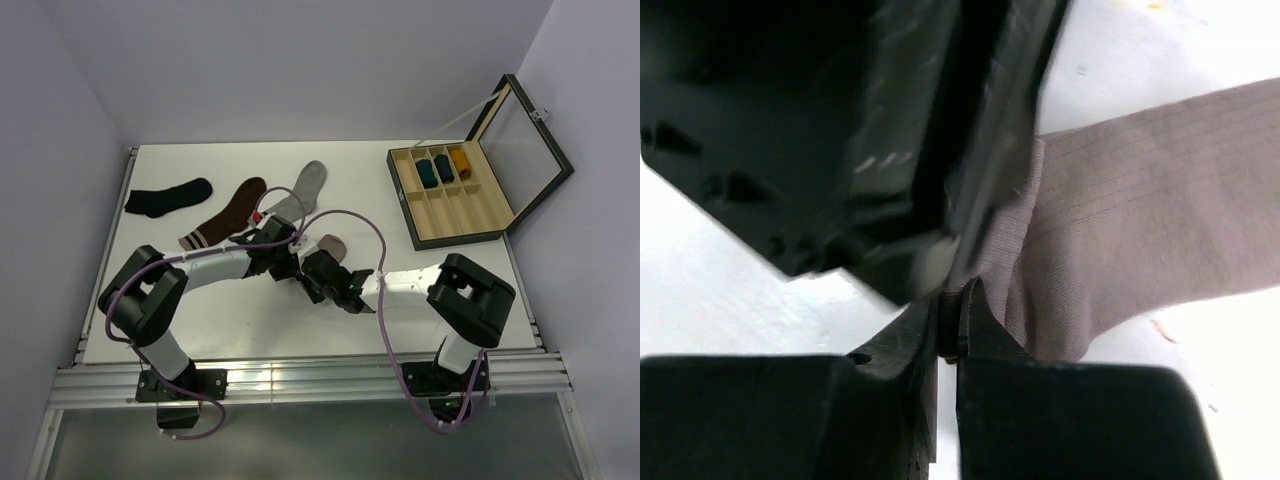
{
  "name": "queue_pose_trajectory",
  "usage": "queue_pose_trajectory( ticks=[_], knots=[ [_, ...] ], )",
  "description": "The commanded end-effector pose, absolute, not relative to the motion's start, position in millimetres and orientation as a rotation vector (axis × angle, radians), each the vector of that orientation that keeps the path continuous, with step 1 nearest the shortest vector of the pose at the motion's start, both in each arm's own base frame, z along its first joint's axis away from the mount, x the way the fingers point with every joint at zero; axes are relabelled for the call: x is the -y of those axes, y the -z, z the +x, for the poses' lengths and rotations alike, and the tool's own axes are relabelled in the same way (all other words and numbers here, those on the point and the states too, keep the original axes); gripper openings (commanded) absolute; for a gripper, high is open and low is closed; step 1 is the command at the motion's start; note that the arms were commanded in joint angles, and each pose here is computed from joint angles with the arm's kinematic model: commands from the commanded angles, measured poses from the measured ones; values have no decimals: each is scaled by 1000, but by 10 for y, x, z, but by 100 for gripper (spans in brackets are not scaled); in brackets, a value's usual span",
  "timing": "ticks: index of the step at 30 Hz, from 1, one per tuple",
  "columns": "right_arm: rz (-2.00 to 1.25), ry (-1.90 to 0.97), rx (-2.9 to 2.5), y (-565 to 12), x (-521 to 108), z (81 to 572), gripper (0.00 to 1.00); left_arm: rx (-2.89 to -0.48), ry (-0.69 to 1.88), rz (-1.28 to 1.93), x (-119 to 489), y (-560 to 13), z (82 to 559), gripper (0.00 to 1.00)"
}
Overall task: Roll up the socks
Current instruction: Roll the sock at the center of the board.
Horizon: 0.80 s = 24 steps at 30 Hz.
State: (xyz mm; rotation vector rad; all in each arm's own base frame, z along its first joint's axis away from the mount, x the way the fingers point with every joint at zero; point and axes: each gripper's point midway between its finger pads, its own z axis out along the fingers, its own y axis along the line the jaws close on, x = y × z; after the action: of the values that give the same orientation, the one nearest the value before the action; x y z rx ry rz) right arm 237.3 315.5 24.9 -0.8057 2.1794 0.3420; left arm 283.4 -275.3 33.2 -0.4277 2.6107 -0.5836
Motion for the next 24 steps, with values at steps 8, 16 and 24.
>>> queue_pose_trajectory(
  ticks=[8,16,24],
  knots=[
    [-711,-878,-2439,-303,-3284,2161,0,-2404,701,-587,2565,-705,2852,74],
    [-589,-1327,-2520,-431,-3372,2091,0,-2332,783,-668,2463,-695,2743,81],
    [-409,-1504,-2579,-425,-3311,2229,0,-2356,814,-656,2521,-601,2699,79]
  ],
)
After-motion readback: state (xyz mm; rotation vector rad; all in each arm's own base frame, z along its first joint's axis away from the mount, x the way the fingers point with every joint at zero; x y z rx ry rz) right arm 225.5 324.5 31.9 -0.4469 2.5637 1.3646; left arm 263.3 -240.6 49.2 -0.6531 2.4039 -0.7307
